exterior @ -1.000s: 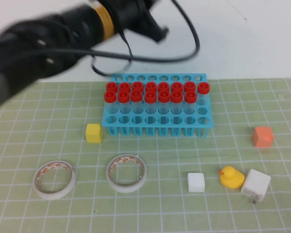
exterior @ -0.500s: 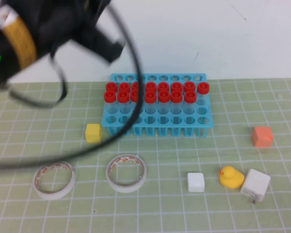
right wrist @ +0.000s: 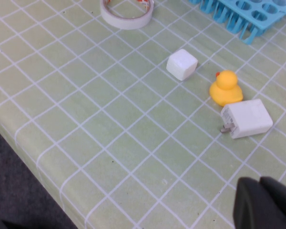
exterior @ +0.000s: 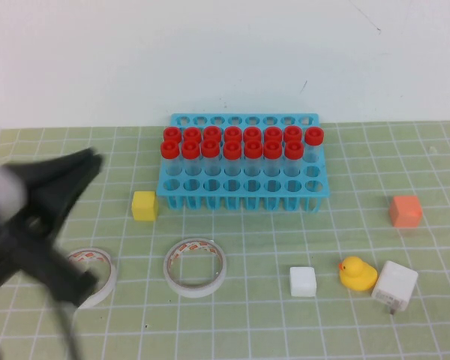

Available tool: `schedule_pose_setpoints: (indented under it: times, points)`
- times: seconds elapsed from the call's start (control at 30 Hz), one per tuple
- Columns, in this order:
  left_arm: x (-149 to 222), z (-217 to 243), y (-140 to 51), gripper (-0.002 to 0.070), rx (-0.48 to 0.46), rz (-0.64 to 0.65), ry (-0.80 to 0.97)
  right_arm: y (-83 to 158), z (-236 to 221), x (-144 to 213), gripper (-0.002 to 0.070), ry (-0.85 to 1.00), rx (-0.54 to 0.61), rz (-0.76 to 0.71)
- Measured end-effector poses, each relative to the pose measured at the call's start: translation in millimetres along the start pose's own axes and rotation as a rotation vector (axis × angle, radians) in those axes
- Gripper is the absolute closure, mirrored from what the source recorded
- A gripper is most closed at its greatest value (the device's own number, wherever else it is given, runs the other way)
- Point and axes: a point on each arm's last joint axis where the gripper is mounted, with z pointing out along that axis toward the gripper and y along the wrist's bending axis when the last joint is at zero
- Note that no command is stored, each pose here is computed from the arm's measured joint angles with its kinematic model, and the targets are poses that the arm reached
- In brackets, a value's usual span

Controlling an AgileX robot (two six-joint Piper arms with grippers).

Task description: Place the test tubes

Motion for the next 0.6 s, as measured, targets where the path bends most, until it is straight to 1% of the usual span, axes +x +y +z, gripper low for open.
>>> schedule_pose_setpoints:
  times: [0.13,0.23,0.3,0.43,0.6]
  points:
    - [4,-35,1.9,0.0675,-0.095,-0.001,-0.054,0,0,0,0.0678,0.0,0.0,0.0]
    - [5,-59,7.5,0.0675,-0.199,-0.024,-0.098,0,0,0,0.0678,0.0,0.0,0.0]
    - [3,-74,10.1,0.0675,-0.249,-0.042,-0.139,0,0,0,0.0678,0.0,0.0,0.0]
    - [-3,-94,10.7,0.0675,-0.283,-0.058,-0.216,0,0,0,0.0678,0.0,0.0,0.0]
    - [-6,-107,9.8,0.0675,-0.293,-0.06,-0.269,0,0,0,0.0678,0.0,0.0,0.0]
